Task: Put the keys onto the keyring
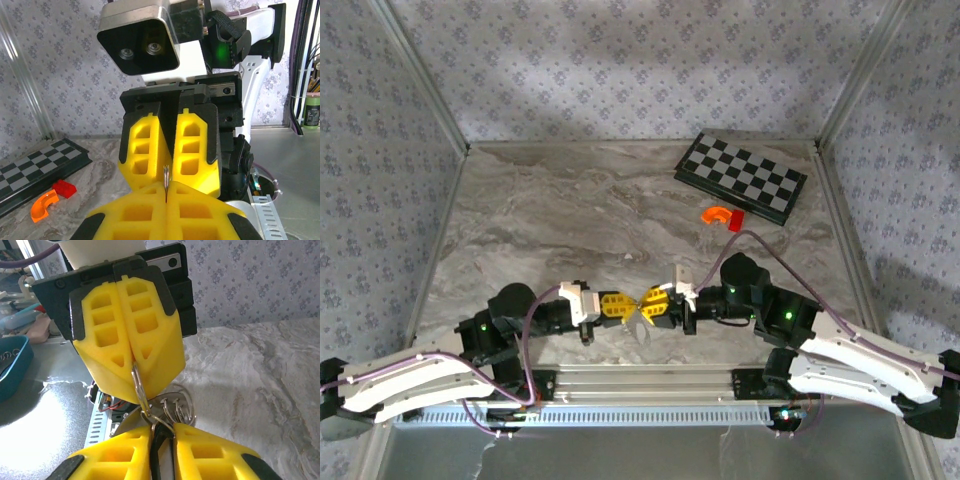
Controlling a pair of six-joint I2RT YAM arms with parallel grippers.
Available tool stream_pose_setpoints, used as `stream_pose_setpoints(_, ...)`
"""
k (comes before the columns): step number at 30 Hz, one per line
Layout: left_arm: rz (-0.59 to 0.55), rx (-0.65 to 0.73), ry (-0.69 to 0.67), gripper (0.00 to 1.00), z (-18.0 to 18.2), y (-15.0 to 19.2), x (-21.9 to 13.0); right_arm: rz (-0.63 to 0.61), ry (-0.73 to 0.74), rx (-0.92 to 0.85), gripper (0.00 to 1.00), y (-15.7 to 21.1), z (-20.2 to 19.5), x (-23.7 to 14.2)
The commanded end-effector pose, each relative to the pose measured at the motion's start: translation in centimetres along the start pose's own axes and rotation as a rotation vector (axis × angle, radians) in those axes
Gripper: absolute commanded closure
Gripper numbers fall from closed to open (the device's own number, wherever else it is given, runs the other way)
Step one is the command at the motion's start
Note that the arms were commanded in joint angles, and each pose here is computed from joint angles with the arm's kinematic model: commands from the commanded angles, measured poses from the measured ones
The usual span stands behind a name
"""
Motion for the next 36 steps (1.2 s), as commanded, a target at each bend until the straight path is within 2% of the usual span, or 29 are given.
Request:
stream_pose_setpoints(1, -0.091, 0.012, -0.023, 1.00, 0.7, -2.3, -0.2, -0.006, 0.006, -0.002, 0.82, 0.1, 0.1, -0.1)
stream_pose_setpoints(15, -0.047, 0.014, -0.037, 1.00, 0.7, -1.4, -0.2, 0.039, 0.135, -0.073, 0.98, -0.6, -0.7, -1.4)
stream_pose_setpoints(28, 0.012, 0.015, 0.024, 1.00, 0.0, -0.4, 0.4, 0.097, 0.100, -0.056, 0.98, -0.8, -0.4, -0.6)
stream_pose_setpoints(36, -0.005, 0.017, 0.069, 1.00, -0.4, -0.7, 0.7, 0.135, 0.065, -0.045, 0.98, -0.7, -0.2, 0.0)
Point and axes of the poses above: each hand's point on the last joint's axis, 136 mm out from that joint toward the fingers, its own x axis out along the fingers, its own z axis along the line the jaws close on, y = z × x, the point moved 6 cm from there along -x, back along the fingers, and after that the axes turned 15 degrees about x, right-handed, at the moved point
